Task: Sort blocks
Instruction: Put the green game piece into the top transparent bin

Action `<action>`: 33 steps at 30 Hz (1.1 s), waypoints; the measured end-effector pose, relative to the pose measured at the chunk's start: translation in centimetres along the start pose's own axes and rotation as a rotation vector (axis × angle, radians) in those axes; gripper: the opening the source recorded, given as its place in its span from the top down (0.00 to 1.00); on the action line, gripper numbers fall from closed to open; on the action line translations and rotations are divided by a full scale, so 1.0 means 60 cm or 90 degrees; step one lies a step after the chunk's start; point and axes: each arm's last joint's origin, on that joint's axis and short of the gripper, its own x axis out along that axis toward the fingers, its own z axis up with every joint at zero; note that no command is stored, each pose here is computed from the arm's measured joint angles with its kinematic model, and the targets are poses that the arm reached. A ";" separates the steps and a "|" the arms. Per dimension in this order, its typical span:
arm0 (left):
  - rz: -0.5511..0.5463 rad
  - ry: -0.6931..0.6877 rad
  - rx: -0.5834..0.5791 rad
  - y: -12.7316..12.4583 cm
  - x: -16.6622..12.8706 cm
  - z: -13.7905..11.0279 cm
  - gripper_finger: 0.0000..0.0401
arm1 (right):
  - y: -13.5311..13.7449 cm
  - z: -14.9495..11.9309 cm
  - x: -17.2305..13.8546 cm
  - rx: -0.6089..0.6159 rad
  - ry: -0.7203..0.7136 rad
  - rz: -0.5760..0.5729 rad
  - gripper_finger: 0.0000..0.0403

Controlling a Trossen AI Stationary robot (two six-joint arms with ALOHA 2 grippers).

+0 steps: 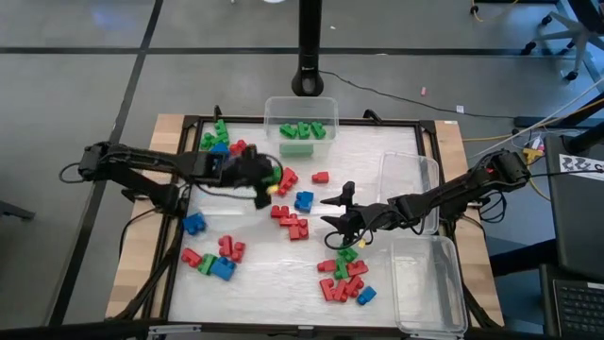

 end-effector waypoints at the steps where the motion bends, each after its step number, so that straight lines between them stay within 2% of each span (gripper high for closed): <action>1: 0.013 -0.018 0.003 0.011 0.004 0.006 0.57 | 0.000 0.000 0.000 0.000 0.000 0.000 0.42; 8: 0.104 -0.148 0.007 0.081 0.020 0.046 0.57 | 0.000 0.000 0.000 0.000 0.001 0.000 0.42; 13: 0.162 -0.191 0.011 0.120 0.044 0.058 0.57 | 0.000 0.000 0.000 -0.002 0.002 0.000 0.42; 25: 0.261 -0.170 0.040 0.194 0.140 0.040 0.57 | 0.000 -0.001 0.000 -0.002 0.002 0.000 0.42; 33: 0.278 -0.128 -0.038 0.225 0.156 0.019 0.46 | 0.001 -0.002 0.000 -0.005 0.006 0.002 0.42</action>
